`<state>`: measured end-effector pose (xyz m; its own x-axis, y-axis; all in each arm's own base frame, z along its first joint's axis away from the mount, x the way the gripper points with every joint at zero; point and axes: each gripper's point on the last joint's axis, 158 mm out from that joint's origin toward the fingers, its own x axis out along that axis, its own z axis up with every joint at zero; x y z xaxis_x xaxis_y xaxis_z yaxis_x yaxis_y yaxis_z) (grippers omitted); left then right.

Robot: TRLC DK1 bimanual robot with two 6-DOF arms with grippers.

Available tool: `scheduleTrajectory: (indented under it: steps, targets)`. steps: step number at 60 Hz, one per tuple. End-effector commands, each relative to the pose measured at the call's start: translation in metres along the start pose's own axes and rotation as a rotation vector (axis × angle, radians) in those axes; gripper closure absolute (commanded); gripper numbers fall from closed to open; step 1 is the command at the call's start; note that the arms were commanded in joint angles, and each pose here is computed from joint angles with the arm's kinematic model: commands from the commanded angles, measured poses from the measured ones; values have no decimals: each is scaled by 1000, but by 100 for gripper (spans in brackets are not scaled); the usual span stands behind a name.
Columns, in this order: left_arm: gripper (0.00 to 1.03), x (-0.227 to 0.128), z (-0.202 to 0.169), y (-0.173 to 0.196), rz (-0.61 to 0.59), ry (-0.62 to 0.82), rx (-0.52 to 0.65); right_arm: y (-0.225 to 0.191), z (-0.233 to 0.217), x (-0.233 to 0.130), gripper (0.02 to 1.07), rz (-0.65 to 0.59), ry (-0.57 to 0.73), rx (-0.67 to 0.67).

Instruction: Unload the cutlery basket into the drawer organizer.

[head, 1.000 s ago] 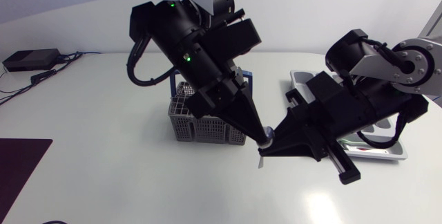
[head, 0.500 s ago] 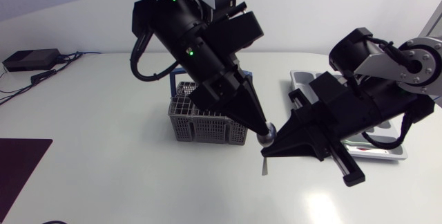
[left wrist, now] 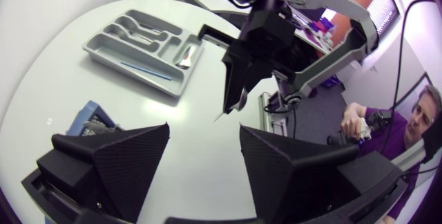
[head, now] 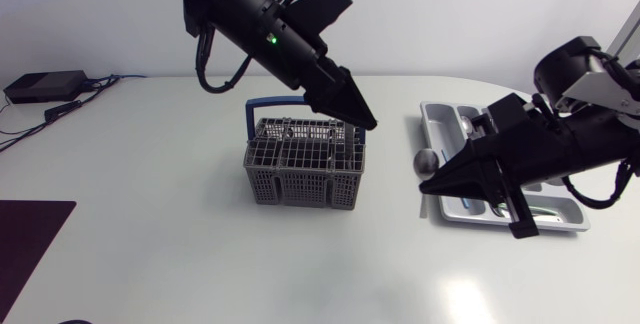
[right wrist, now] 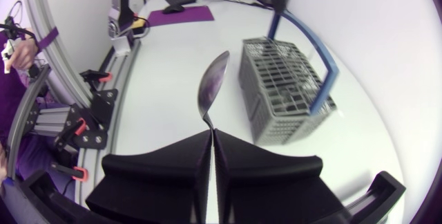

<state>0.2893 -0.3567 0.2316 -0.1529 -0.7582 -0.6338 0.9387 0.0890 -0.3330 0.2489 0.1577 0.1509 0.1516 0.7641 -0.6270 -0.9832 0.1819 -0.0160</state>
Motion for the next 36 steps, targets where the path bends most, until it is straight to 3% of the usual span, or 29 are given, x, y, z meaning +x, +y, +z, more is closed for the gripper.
scheduleTrajectory:
  steps: [1, 12, 23, 36]
  targets:
    - [8, -9, 2, 2, 49, -19, -81, -15, -30, -9, 101, -86, 44, 58]
    - [8, 0, -13, 26, 234, 27, -124, -60, -96, -31, 101, -327, 171, 100]
    - [8, -1, -18, 31, 280, 28, -165, -92, -147, -64, 101, -538, 270, 126]
    - [8, -9, -25, 46, 333, 23, -208, -107, -204, -90, 101, -656, 386, 146]
